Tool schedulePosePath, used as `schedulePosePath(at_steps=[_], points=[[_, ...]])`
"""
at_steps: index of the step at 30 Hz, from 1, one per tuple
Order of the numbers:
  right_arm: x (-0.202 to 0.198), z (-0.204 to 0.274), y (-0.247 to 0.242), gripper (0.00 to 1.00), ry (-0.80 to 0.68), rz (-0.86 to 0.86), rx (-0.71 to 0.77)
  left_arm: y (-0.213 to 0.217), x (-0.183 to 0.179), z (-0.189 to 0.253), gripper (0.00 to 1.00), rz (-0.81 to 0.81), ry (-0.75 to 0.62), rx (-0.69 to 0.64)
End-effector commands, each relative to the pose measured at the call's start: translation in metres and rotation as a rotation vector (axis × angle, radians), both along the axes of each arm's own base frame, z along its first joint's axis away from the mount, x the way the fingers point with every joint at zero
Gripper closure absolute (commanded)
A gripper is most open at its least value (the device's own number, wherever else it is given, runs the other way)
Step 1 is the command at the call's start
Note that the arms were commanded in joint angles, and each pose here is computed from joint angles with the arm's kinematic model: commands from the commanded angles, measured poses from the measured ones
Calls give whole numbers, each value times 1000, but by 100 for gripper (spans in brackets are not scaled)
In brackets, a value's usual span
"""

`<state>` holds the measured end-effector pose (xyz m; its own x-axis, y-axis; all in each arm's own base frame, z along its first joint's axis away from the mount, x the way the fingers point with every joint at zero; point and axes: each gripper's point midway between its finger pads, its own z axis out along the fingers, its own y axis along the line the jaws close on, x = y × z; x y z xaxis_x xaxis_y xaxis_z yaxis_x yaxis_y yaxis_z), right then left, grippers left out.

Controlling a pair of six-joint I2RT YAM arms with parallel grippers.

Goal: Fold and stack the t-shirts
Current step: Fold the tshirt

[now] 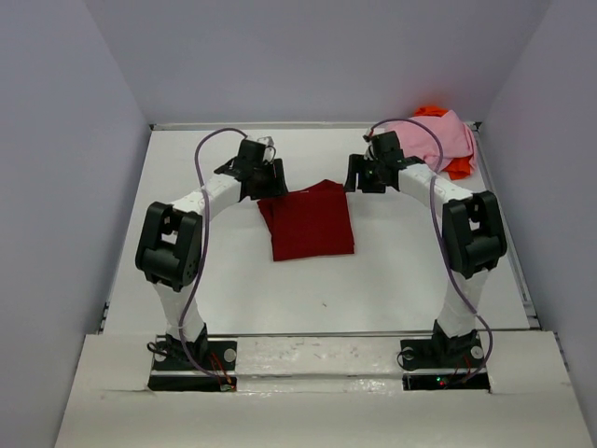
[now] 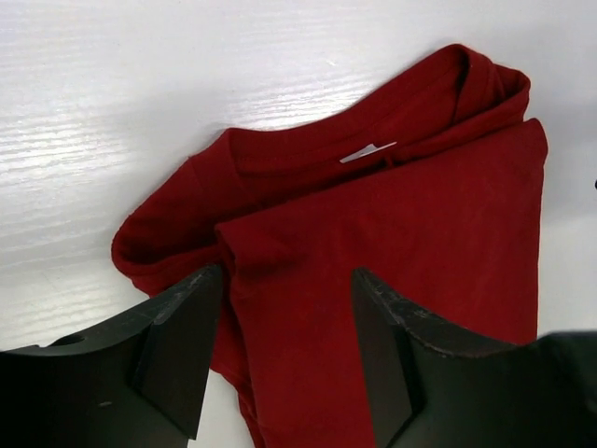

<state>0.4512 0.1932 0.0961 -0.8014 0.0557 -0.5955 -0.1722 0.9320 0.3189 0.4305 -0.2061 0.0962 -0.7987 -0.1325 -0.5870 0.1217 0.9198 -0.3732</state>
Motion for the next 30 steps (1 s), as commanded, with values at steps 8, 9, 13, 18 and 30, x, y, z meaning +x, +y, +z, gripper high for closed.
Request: schedulePosePath(at_steps=[8,9,13,18,30], points=[[40,0,24,38,-63,54,74,-10,0,-14,40,10,1,-22],[42,-2,25,38,-63,55,73,-10,1,-16,40,12,1,-22],[50,-10,27,42,-59,53,70,-10,6,-21,47,16,4,-14],[47,-10,35,57,-38,71,114,-11,10,-24,56,24,3,-18],[25,3,40,61,-9,86,176,-20,22,-7,71,12,-40,-56]])
